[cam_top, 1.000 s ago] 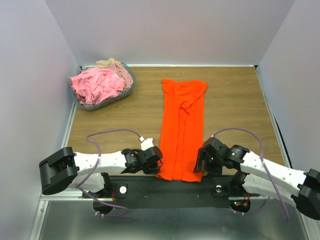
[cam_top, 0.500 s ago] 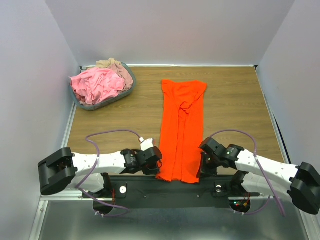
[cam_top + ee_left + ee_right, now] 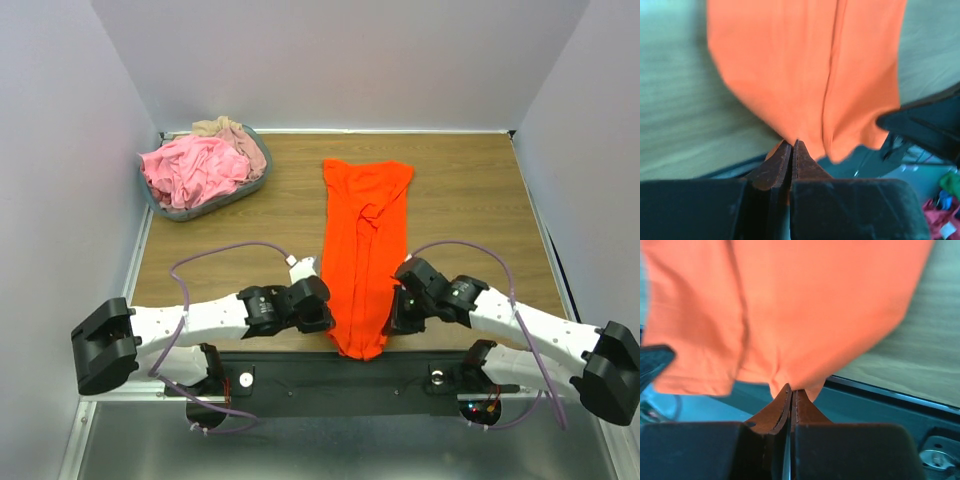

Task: Fold and stack the t-shirts
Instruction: Fold the tshirt

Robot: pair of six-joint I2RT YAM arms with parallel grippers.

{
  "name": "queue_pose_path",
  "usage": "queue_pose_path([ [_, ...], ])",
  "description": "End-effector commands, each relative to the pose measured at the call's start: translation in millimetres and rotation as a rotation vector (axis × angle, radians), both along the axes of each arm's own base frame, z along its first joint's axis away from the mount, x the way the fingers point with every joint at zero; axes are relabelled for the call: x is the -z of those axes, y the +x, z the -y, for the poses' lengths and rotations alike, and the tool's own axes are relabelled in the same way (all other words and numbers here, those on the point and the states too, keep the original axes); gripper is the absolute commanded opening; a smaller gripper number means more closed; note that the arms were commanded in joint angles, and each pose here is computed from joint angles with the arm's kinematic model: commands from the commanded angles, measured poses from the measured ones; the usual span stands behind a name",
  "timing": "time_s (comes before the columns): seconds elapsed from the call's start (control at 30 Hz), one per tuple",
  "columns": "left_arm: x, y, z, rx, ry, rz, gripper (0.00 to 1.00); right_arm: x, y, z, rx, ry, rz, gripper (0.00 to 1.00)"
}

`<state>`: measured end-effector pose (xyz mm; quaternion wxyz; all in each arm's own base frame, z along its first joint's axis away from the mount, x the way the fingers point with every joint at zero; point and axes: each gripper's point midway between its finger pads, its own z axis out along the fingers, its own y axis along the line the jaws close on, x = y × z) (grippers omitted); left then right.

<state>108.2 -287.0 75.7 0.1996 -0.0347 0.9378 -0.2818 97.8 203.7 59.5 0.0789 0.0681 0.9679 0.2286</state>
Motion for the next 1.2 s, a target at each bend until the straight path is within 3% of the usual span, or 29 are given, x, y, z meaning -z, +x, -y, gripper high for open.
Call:
queue_pose_path([
  [0.0,-19.8,37.3,4.6,-0.047,-0.007,0.097,0.00,-19.9,47.8,8.7,0.079,-0.049,0.159,0.00],
  [0.17,-43.7,82.9,15.4,-0.078,-0.066,0.177,0.00,-42.1,102.7,13.8,0.157,-0.114,0.291,0.00],
  [0.57,-77.8,198.9,31.8,-0.097,-0.003,0.305,0.00,-84.3,220.7,29.0,0.333,-0.102,0.476,0.00],
  [0.9,-67.3,270.4,32.1,-0.128,0.040,0.307,0.00,-74.6,274.6,48.5,0.385,-0.084,0.446,0.00],
  [1.17,-35.7,301.6,17.7,-0.182,0.104,0.260,0.00,-48.9,298.1,59.6,0.387,-0.076,0.385,0.01],
])
